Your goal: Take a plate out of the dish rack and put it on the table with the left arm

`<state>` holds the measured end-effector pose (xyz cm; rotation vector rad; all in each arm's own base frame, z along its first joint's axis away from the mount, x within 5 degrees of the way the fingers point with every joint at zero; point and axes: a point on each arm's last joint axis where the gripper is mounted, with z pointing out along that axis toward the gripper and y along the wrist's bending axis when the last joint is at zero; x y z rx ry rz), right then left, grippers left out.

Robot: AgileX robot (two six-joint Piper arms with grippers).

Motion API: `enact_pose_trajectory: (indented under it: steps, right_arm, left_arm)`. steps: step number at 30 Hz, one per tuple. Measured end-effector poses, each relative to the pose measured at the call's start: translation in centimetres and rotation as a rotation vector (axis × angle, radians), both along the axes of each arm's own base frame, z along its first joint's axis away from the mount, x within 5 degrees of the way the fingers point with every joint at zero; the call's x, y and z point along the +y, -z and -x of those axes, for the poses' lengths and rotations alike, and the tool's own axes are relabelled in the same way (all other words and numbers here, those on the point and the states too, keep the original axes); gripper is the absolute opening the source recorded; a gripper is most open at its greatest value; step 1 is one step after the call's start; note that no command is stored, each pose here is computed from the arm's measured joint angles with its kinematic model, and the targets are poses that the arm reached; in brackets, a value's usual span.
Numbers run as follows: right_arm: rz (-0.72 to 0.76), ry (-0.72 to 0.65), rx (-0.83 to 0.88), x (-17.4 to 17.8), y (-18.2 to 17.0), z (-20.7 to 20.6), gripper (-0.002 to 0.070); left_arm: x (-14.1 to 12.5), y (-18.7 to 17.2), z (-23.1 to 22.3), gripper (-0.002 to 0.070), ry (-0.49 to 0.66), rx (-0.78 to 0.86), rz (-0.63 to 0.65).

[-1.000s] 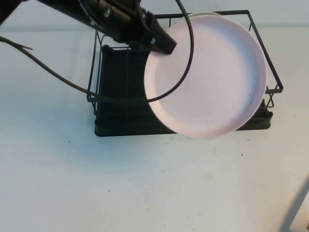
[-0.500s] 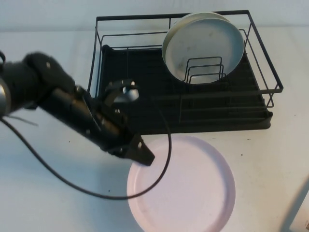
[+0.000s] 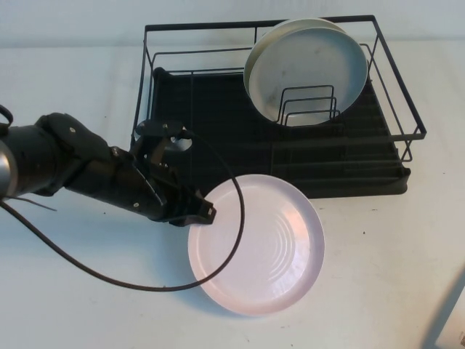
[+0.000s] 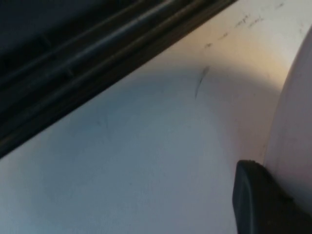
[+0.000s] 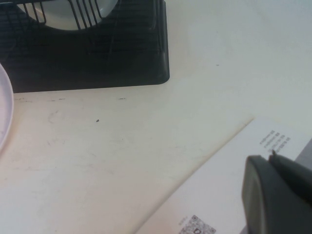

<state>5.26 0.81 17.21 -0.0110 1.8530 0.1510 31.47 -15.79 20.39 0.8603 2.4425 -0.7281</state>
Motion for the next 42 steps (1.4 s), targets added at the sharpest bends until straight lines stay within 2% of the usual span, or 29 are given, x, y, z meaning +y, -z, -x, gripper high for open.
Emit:
enact_pose_trajectory:
  steps: [5, 8, 13, 18, 21, 23, 25, 28, 33, 37, 42]
  right_arm:
    - [0.000, 0.000, 0.000, 0.0, 0.0, 0.0, -0.0018]
    - [0.000, 0.000, 0.000, 0.0, 0.0, 0.0, -0.0018]
    - [0.000, 0.000, 0.000, 0.0, 0.0, 0.0, -0.0018]
    - [0.000, 0.000, 0.000, 0.0, 0.0, 0.0, -0.0018]
    - [0.000, 0.000, 0.000, 0.0, 0.0, 0.0, -0.0018]
    - [0.000, 0.000, 0.000, 0.0, 0.0, 0.0, -0.0018]
    - [0.000, 0.000, 0.000, 0.0, 0.0, 0.0, -0.0018]
    - [0.000, 0.000, 0.000, 0.0, 0.0, 0.0, -0.0018]
    - [0.000, 0.000, 0.000, 0.0, 0.0, 0.0, -0.0018]
    - [0.000, 0.000, 0.000, 0.0, 0.0, 0.0, -0.0018]
    - [0.000, 0.000, 0.000, 0.0, 0.0, 0.0, -0.0018]
  left_arm:
    - [0.0, 0.2, -0.3, 0.0061, 0.006, -0.028, -0.012]
    - [0.0, 0.9, -0.4, 0.0139, 0.022, -0.022, -0.032]
    - [0.1, 1.8, -0.5, 0.0317, 0.050, -0.010, -0.066]
    - [0.5, 1.7, -0.4, 0.0361, 0.071, -0.030, -0.101]
    - [1.4, 0.0, -0.2, 0.0327, 0.054, -0.068, -0.100]
    - [2.0, -1.9, 0.1, 0.0244, 0.040, -0.118, -0.103]
    - [2.8, -4.4, 0.9, 0.0116, 0.035, -0.194, -0.113]
    - [3.7, -8.0, 2.6, 0.0032, 0.039, -0.309, -0.134]
    - [5.3, -11.8, 6.6, 0.0004, -0.024, -0.476, -0.111]
    - [6.7, -11.7, 10.1, 0.0001, -0.121, -0.532, -0.084]
    - [8.0, -10.9, 14.2, 0.0000, -0.153, -0.565, -0.059]
